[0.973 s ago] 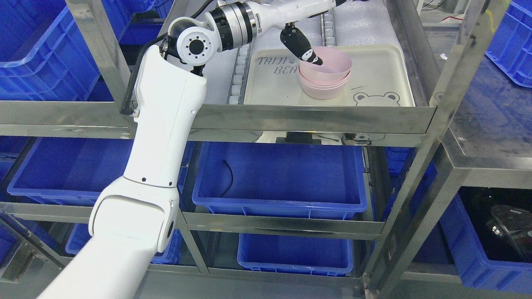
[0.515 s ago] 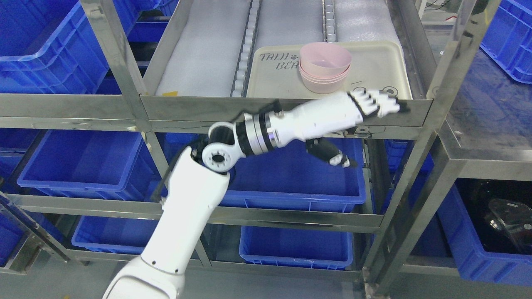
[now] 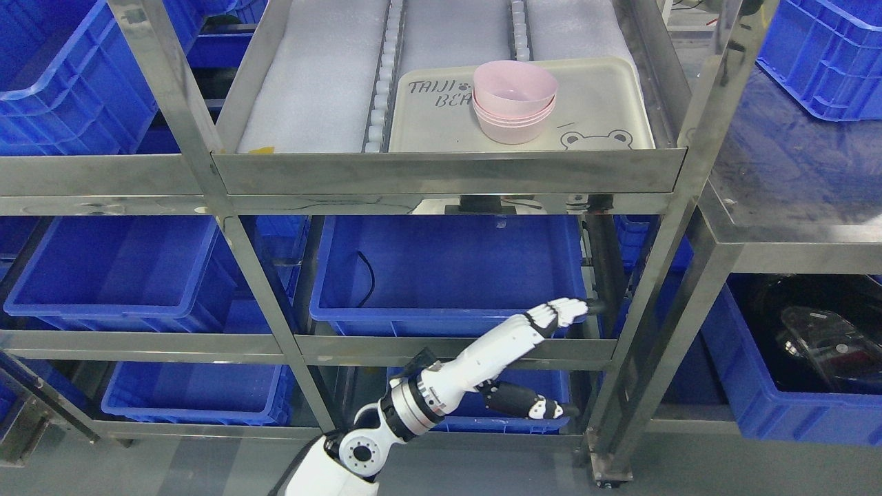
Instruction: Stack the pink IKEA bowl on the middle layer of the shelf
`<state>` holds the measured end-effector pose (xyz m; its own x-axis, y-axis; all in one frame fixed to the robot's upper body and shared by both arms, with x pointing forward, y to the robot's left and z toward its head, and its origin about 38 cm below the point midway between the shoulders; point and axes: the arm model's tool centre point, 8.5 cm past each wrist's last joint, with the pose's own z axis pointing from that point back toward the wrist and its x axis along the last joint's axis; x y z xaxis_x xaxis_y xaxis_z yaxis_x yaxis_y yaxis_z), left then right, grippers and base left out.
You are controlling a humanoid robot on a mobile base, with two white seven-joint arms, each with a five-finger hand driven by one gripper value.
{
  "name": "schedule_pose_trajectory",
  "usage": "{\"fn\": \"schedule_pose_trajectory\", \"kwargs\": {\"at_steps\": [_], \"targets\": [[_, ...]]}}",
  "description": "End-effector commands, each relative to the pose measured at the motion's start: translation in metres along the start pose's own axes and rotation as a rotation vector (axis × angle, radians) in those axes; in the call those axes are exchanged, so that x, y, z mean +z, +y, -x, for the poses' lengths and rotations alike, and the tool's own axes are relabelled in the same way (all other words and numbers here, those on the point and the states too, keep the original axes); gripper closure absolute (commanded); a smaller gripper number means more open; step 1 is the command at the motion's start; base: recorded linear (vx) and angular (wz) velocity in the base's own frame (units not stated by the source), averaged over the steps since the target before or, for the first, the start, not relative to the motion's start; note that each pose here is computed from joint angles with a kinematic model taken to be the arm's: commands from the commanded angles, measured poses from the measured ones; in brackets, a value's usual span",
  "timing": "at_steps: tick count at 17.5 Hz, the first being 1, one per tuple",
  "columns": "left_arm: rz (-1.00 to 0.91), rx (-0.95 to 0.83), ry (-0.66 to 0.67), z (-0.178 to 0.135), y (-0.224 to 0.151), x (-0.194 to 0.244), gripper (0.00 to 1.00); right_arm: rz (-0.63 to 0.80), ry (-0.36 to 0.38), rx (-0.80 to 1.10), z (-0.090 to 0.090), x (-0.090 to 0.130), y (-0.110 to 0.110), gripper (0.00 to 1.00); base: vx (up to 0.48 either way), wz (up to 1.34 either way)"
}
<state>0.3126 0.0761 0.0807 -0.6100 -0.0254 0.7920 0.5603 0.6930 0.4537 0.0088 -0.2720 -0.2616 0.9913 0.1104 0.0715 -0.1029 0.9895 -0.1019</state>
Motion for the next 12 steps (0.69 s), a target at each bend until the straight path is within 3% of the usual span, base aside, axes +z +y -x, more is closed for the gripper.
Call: {"fn": "schedule_pose_trajectory", "kwargs": {"at_steps": [1, 5, 12], "targets": [[-0.553, 0.114, 0.388, 0.042, 0.022, 0.082, 0.0, 0.021, -0.013, 0.001, -0.003, 0.0, -0.012, 0.0, 0.014, 0.03], [-0.592, 0.216, 0.44, 0.049, 0.043, 0.083, 0.0, 0.021, -0.011, 0.001, -0.002, 0.0, -0.011, 0.0, 0.015, 0.03], [-0.62, 0.219, 0.481, 0.054, 0.056, 0.093, 0.0, 0.021, -0.011, 0.001, -0.002, 0.0, -0.011, 0.0, 0.0, 0.0]]}}
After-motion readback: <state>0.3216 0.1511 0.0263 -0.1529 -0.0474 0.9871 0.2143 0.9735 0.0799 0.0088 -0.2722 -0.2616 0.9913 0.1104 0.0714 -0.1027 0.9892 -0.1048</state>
